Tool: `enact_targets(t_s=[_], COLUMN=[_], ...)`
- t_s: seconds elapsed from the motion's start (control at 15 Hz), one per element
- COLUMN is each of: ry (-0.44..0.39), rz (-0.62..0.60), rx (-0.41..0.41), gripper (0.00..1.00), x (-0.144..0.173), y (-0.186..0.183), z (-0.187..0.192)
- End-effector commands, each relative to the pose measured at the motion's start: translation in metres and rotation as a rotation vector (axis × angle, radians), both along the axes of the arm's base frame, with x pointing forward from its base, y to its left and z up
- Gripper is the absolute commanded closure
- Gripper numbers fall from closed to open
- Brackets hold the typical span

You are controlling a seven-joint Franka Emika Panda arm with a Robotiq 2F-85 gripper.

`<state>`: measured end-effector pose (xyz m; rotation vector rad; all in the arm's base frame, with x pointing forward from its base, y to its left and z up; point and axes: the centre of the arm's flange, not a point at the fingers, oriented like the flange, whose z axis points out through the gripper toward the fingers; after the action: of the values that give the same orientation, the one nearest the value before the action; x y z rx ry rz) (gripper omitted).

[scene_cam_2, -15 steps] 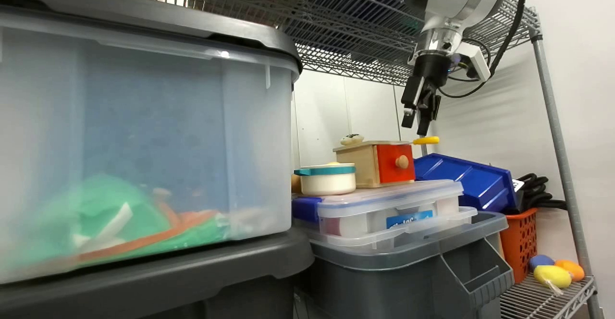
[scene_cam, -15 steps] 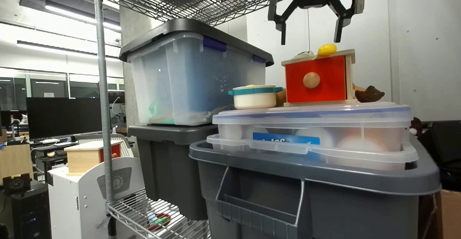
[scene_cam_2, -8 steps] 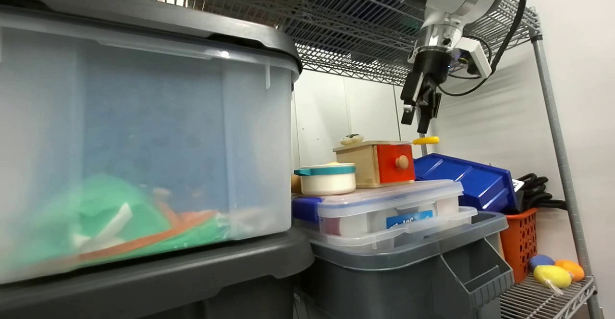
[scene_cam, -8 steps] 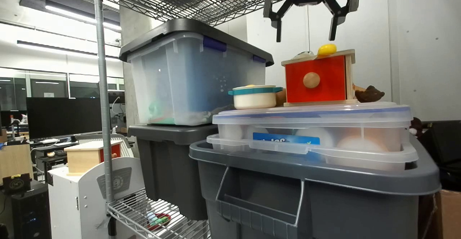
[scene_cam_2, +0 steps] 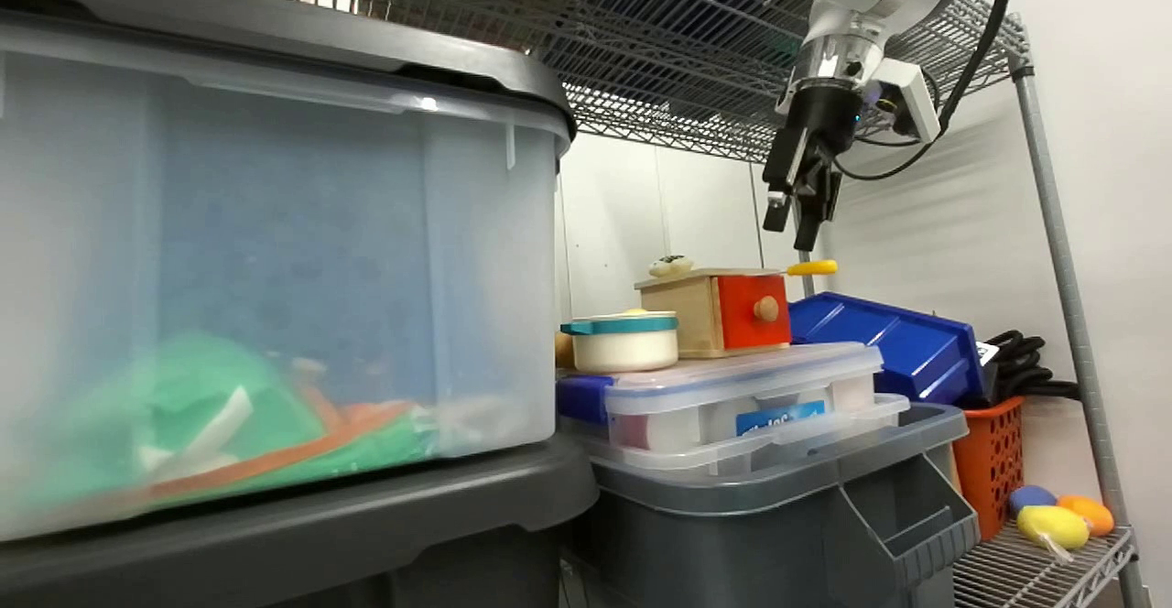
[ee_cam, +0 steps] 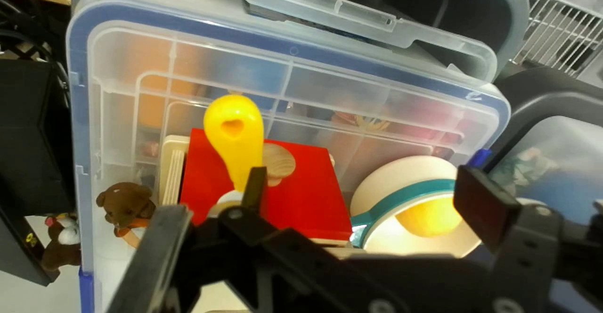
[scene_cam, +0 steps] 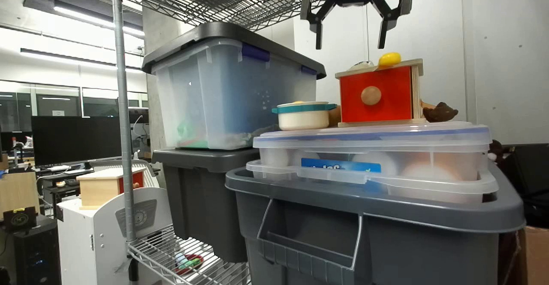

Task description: Open the red drawer, pick up the knife from the top of the drawer and put it in the red drawer

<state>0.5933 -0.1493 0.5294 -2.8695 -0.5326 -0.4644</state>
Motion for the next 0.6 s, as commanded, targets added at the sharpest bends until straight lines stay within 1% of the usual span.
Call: enact_targets(t_s=[0.0,0.53], ry=[0.001,0.021], rz=[0.009,0.019], rx=[0.033,0.039], gripper=[0.0,0.03], x=[-0.02,-0.038], y=[0.011,0.022], z=[0.007,-0.001])
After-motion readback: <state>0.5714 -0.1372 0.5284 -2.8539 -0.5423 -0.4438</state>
